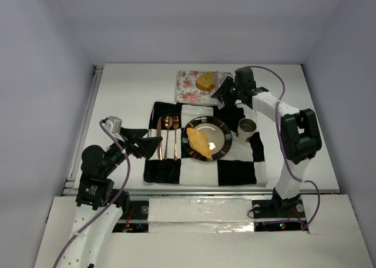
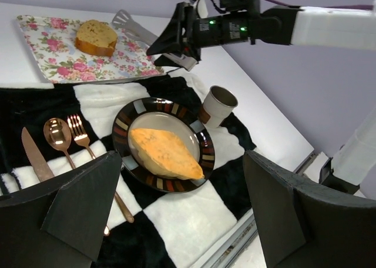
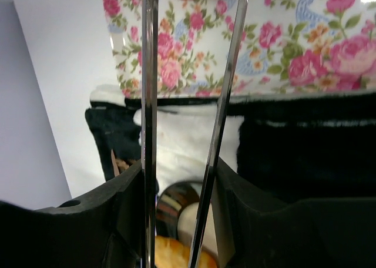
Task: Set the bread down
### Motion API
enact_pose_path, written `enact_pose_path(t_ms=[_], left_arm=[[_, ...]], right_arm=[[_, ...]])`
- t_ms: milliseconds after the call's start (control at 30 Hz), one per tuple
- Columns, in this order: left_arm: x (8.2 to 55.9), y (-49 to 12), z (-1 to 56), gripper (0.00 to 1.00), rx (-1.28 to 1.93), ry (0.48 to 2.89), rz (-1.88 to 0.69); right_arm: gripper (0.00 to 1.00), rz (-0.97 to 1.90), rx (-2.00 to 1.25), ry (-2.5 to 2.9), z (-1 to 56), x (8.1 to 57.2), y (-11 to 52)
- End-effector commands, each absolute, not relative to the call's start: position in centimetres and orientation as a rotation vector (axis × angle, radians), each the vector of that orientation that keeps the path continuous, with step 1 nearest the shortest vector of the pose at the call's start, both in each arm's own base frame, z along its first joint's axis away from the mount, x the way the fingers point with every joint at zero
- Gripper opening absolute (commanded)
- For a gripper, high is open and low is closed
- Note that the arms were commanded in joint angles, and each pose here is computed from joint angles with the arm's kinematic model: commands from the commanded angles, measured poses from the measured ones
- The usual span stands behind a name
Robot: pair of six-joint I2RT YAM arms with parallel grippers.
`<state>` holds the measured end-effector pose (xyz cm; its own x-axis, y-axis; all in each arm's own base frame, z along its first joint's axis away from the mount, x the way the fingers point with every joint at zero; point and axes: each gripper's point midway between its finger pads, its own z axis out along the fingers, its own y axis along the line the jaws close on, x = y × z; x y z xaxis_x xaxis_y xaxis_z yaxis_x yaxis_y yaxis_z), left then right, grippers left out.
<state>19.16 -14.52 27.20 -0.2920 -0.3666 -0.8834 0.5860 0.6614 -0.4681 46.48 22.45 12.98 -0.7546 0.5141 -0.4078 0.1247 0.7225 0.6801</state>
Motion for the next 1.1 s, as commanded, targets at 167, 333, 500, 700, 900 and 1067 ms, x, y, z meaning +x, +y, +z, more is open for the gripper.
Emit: enact_pose_path(t_ms=[167, 333, 500, 700, 900, 1067], left_arm=[[18.9, -14.8, 28.1, 0.82, 0.221, 1.561, -0.947], [19.0, -14.8, 28.1, 0.82, 0.212, 1.565, -0.943], [19.1, -14.8, 28.0, 0.82, 0.207, 1.571, -0.941], [19.3, -14.8, 27.8, 0.82, 0.207, 1.577, -0.940], [19.3, -14.8, 27.8, 0.82, 0.205, 1.579, -0.942], [19.3, -14.8, 27.7, 0.82, 0.206, 1.582, -0.943]], right_arm=[[0.47, 0.873, 0.445, 2.315, 13.2, 49.8, 22.3], [0.45, 0.934, 0.420, 2.353, 11.2, 49.9, 23.4], [0.39, 0.988, 0.401, 2.345, 10.5, 49.9, 24.0], [0.23, 1.011, 0.393, 2.311, 11.3, 49.4, 24.0], [0.20, 0.973, 0.318, 2.231, 15.9, 46.8, 22.6], [0.20, 1.017, 0.212, 2.190, 19.9, 41.0, 22.1]])
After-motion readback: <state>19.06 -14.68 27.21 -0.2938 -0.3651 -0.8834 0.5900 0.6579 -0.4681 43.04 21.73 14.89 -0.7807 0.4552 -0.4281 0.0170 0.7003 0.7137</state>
